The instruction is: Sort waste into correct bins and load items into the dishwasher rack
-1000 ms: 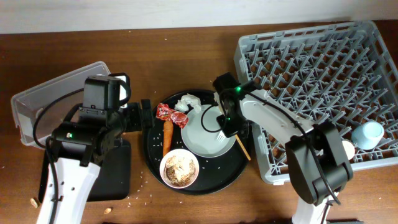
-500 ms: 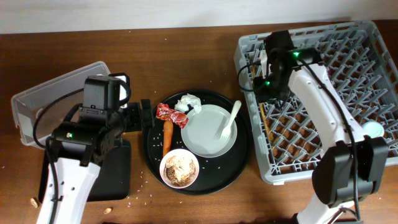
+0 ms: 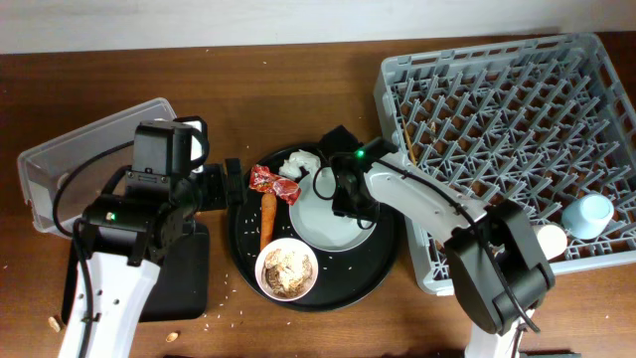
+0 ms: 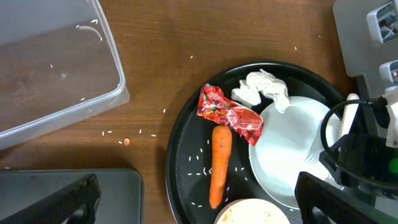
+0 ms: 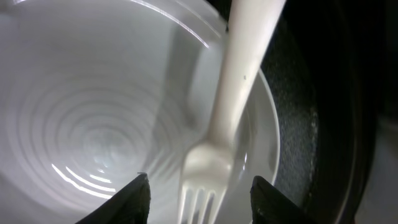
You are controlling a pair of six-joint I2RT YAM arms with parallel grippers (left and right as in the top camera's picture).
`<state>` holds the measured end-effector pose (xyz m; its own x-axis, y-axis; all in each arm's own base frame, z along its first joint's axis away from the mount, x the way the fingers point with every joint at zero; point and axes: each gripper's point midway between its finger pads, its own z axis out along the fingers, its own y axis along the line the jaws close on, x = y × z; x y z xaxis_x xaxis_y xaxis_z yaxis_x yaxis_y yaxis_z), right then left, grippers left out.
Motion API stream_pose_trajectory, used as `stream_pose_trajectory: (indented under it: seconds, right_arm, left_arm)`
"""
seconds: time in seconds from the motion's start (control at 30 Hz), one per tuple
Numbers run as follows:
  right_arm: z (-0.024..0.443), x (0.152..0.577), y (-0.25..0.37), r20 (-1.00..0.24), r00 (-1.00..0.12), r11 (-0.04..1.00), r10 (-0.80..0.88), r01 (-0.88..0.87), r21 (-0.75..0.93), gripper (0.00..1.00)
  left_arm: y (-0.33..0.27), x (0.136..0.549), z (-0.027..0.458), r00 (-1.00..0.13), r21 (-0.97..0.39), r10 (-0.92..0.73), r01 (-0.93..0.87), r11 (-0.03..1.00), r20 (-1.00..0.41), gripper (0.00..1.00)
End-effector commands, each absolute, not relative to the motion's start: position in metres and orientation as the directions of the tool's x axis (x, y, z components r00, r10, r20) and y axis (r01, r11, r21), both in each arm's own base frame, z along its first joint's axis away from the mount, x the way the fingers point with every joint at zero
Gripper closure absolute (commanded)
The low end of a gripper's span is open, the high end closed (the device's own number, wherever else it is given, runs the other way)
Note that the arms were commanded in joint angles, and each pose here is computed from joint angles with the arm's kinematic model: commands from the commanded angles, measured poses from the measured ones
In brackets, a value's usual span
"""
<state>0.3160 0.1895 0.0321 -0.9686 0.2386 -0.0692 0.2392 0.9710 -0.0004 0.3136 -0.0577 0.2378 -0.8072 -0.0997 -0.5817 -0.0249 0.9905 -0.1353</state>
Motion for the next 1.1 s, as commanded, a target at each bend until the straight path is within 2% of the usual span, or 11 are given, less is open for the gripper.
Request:
stream_pose_trajectory:
  seconds: [0.0, 0.07, 0.17, 0.3, 0.43, 0.5, 0.57, 0.67, 0.7, 0.97, 1.07]
  right_arm:
    - [0.014, 0.324, 0.186, -0.087, -0.961, 0.963, 0.264, 0.268, -0.030, 0.49]
    - [0.014, 0.333, 0.186, -0.126, -0.956, 0.962, 0.266, 0.271, -0.024, 0.49]
    - [0.014, 0.335, 0.179, -0.146, -0.952, 0.959, 0.268, 0.278, -0.053, 0.62]
    - [0.016, 0.348, 0.175, -0.208, -0.941, 0.956, 0.268, 0.286, -0.060, 0.56]
    - [0.017, 0.350, 0.173, -0.207, -0.941, 0.957, 0.267, 0.284, -0.058, 0.87]
    - [0.023, 0.346, 0.171, -0.195, -0.954, 0.967, 0.227, 0.244, -0.073, 0.93]
    - [0.033, 0.348, 0.172, -0.212, -0.959, 0.977, 0.188, 0.205, -0.063, 0.91]
    - [0.025, 0.350, 0.171, -0.207, -0.968, 0.984, 0.141, 0.161, -0.082, 0.55]
    - [0.023, 0.351, 0.168, -0.210, -0.967, 0.982, 0.143, 0.165, -0.090, 0.55]
    - [0.004, 0.352, 0.180, -0.207, -0.978, 0.999, -0.020, -0.013, -0.038, 0.63]
    - [0.004, 0.349, 0.179, -0.193, -0.978, 0.996, -0.083, -0.075, -0.051, 0.80]
  left_arm:
    - [-0.053, 0.313, 0.242, -0.797, -0.135, -0.119, -0.048, 0.990, -0.591, 0.01]
    - [-0.053, 0.313, 0.242, -0.797, -0.135, -0.119, -0.048, 0.990, -0.591, 0.01]
    - [-0.053, 0.313, 0.242, -0.797, -0.135, -0.119, -0.048, 0.990, -0.591, 0.01]
    - [-0.053, 0.313, 0.242, -0.797, -0.135, -0.119, -0.048, 0.990, -0.591, 0.01]
    - [-0.053, 0.313, 0.242, -0.797, -0.135, -0.119, -0.048, 0.990, -0.591, 0.01]
    - [-0.053, 0.313, 0.242, -0.797, -0.135, -0.119, -0.048, 0.990, -0.591, 0.01]
    - [-0.053, 0.313, 0.242, -0.797, -0.135, -0.119, -0.048, 0.990, -0.591, 0.01]
    - [-0.053, 0.313, 0.242, -0.797, -0.135, -0.119, -0.048, 0.990, -0.592, 0.01]
    - [-0.053, 0.313, 0.242, -0.797, -0.135, -0.119, -0.048, 0.990, -0.591, 0.01]
    - [-0.053, 0.313, 0.242, -0.797, -0.135, -0.119, -0.048, 0.990, -0.591, 0.00]
    - [-0.053, 0.313, 0.242, -0.797, -0.135, -0.119, -0.048, 0.990, -0.591, 0.01]
